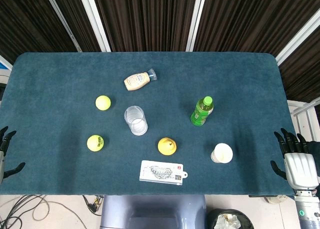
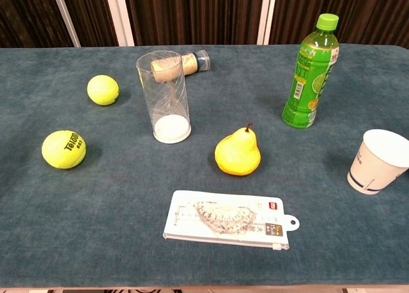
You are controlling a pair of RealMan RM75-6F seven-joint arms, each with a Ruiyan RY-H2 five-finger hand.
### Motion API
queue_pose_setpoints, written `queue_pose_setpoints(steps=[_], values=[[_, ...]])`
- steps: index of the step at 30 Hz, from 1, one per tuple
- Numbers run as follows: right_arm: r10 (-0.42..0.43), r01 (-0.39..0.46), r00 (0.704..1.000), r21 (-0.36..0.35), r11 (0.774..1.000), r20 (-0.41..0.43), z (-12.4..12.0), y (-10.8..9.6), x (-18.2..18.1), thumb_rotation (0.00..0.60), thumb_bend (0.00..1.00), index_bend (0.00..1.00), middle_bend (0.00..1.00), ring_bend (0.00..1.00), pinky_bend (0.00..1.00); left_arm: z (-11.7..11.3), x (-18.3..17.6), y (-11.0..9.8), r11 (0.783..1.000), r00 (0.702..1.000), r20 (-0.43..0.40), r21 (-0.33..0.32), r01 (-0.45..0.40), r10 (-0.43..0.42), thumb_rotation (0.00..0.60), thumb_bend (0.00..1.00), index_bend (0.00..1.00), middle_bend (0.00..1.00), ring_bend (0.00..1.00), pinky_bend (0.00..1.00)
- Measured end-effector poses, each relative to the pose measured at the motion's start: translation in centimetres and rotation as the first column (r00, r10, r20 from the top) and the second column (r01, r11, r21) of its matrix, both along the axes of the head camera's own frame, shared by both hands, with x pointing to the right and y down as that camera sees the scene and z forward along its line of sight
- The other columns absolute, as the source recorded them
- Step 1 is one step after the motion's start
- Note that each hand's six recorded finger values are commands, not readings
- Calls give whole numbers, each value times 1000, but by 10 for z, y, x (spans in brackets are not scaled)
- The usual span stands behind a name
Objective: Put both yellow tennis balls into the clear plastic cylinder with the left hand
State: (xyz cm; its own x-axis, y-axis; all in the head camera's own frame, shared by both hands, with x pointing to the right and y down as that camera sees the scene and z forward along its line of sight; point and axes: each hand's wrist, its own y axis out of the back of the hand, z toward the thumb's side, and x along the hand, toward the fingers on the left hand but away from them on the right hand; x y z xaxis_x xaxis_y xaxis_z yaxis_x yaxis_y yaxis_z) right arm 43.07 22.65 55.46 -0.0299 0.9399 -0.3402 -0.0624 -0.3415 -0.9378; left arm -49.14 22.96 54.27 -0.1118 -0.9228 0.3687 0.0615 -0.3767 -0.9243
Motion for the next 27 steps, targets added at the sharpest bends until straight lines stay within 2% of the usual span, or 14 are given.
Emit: queue_pose_setpoints(steps=[20, 23, 27], values=[[0, -1, 1000, 8, 1000, 5, -3, 0, 0, 600, 339, 119, 75, 112, 87, 0, 3, -1, 1000, 999, -35, -5, -11, 11, 600, 38, 159, 54, 0, 39], [3, -3, 1000, 17, 1000, 6, -6, 0, 0, 600, 339, 119, 75, 112, 87, 0, 9, -4, 999, 996, -76, -19, -39, 38, 600, 38, 157, 52, 0, 39], [2, -2, 1000, 23, 1000, 9, -9, 0, -1, 600, 339, 119, 75, 113, 87, 6, 24, -18, 991, 986, -125, -64, -120, 112, 600, 22, 152, 46, 0, 39]])
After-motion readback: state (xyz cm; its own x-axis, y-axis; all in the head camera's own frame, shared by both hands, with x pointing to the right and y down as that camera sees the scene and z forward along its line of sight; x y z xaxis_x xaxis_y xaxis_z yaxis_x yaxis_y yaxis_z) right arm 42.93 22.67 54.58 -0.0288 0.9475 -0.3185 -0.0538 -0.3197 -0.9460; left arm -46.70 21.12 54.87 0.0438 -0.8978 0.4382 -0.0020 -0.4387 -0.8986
